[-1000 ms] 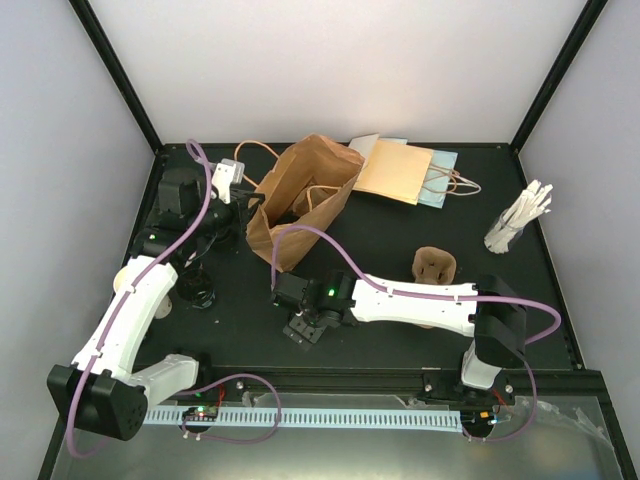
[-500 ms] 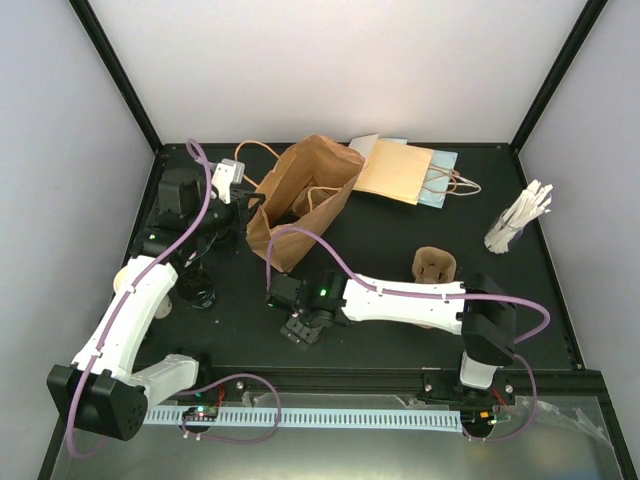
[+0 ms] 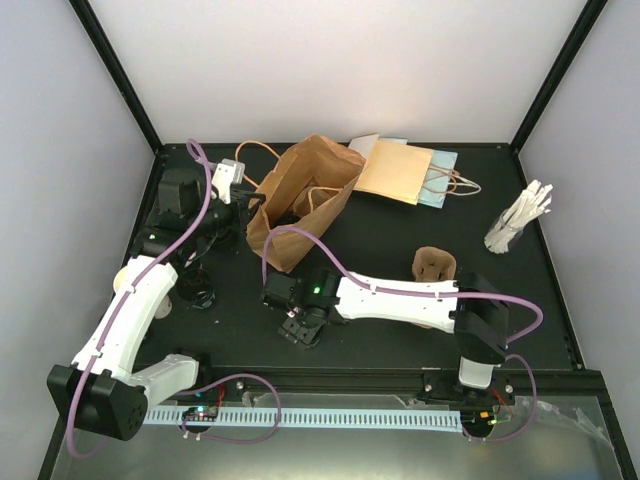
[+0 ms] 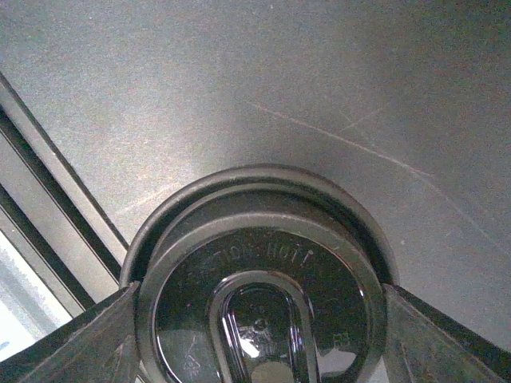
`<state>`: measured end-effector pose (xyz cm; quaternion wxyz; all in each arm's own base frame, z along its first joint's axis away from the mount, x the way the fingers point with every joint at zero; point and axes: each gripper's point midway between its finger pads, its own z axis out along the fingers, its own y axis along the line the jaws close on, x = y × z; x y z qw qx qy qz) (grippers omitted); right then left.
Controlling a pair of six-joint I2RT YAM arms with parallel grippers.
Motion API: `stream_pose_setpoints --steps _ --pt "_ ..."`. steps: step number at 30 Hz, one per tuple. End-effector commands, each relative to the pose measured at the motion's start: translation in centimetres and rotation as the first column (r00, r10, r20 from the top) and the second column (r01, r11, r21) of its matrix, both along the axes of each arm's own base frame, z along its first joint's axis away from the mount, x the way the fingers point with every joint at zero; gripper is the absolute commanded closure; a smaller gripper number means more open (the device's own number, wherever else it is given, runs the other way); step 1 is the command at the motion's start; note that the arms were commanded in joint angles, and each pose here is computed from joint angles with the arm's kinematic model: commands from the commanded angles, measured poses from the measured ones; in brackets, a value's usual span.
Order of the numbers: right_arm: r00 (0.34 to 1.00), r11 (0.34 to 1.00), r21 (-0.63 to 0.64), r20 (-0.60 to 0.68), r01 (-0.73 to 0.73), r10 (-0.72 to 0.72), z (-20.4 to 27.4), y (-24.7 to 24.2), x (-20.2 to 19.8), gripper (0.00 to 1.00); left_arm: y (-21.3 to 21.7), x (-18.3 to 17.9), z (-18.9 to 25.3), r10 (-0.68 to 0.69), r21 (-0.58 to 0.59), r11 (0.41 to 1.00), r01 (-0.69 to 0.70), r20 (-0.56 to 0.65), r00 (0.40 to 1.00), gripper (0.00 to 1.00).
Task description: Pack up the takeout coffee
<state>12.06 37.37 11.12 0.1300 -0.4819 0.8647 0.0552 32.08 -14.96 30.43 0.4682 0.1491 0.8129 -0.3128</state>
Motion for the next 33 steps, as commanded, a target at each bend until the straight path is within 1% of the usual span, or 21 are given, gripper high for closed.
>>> stream_pose_setpoints --steps 1,9,12,19,29,33 --pt "0.999 0.999 -0.032 -0.047 -0.019 0.018 -0.1 -0.2 -0.6 0.21 -0.2 0.2 1.3 -0.019 -0.018 1.0 0.02 0.045 0.999 0.98" --pt "0.997 0.996 -0.076 -0.065 -0.042 0.037 0.4 -0.4 -0.8 0.2 -0.3 0.2 1.3 -0.026 -0.025 0.999 0.027 0.043 0.999 0.98" --pt "0.997 0.996 -0.082 -0.06 -0.044 0.039 0.6 -0.5 -0.7 0.18 -0.3 0.2 1.4 -0.025 -0.025 0.999 0.026 0.045 0.999 0.98" --pt "0.999 0.997 -0.074 -0.034 -0.032 0.03 1.5 -0.6 -0.3 0.16 -0.4 0.0 1.5 -0.032 -0.028 0.999 0.033 0.046 0.998 0.99" --pt "0.997 0.996 -0.083 -0.062 -0.039 0.034 1.4 -1.1 -0.9 0.2 -0.6 0.0 1.5 -0.043 -0.036 0.998 0.044 0.044 0.998 0.98" --pt "0.997 0.993 -0.112 -0.065 -0.046 0.039 1.1 -1.5 -1.0 0.19 -0.7 0.0 1.4 -0.046 -0.039 0.998 0.048 0.04 0.998 0.99"
